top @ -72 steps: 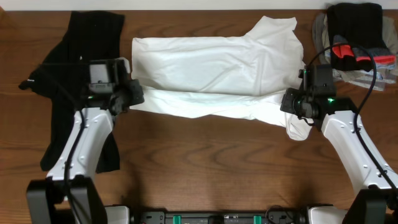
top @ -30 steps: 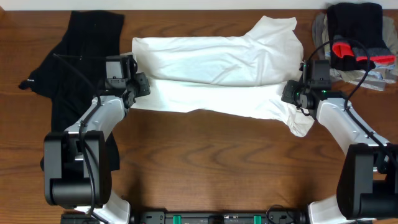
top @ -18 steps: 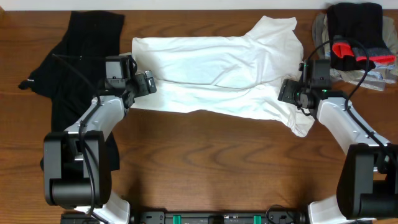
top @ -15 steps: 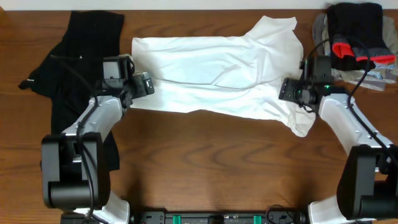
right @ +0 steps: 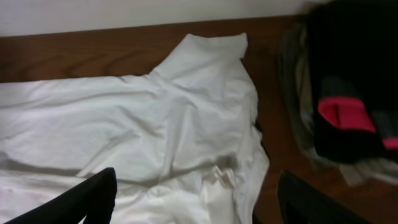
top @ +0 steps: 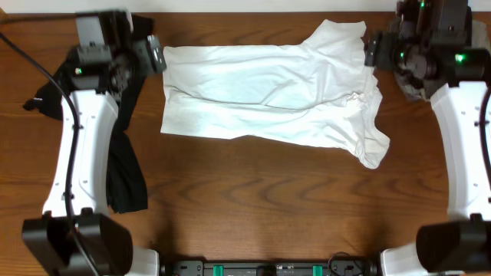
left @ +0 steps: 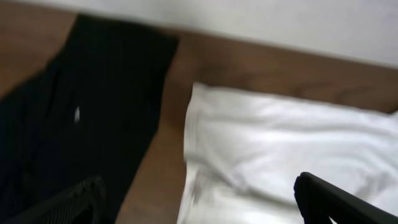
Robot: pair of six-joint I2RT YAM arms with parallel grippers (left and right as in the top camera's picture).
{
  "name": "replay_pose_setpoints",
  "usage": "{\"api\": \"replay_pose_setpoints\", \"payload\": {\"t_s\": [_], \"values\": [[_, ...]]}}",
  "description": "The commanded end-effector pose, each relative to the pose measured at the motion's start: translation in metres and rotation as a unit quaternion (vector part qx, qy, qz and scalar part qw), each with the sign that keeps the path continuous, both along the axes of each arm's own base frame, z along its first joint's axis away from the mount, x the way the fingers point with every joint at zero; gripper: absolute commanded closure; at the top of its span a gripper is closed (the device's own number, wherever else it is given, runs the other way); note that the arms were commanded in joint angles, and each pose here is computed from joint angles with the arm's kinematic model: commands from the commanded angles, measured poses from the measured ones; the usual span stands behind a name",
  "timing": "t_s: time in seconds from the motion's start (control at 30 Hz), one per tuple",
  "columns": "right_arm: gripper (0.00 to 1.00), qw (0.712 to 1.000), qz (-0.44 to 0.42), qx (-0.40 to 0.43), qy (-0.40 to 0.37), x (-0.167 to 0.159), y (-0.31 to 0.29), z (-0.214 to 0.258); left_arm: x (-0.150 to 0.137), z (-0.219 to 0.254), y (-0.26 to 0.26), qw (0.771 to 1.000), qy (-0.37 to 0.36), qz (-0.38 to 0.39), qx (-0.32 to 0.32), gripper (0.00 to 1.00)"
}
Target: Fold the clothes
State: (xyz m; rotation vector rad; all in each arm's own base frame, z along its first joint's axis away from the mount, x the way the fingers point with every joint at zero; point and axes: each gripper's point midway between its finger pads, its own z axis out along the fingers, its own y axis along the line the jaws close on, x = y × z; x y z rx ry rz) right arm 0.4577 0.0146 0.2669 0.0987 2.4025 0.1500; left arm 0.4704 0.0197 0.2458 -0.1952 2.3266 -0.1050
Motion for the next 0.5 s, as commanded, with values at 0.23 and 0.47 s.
{"api": "replay_pose_setpoints", "payload": {"t_s": [0.23, 0.47], "values": [[0.23, 0.996, 0.061, -0.002, 0.058, 0.032, 0.025, -0.067, 0.086, -0.077, 0.003, 0.999, 0.024, -0.035, 0.026, 0.02], [0.26, 0.995, 0.080, -0.009, 0.062, 0.029, 0.039, -0.069, 0.112, -0.129, -0.002, 0.997, 0.030, -0.054, 0.038, 0.02]]}}
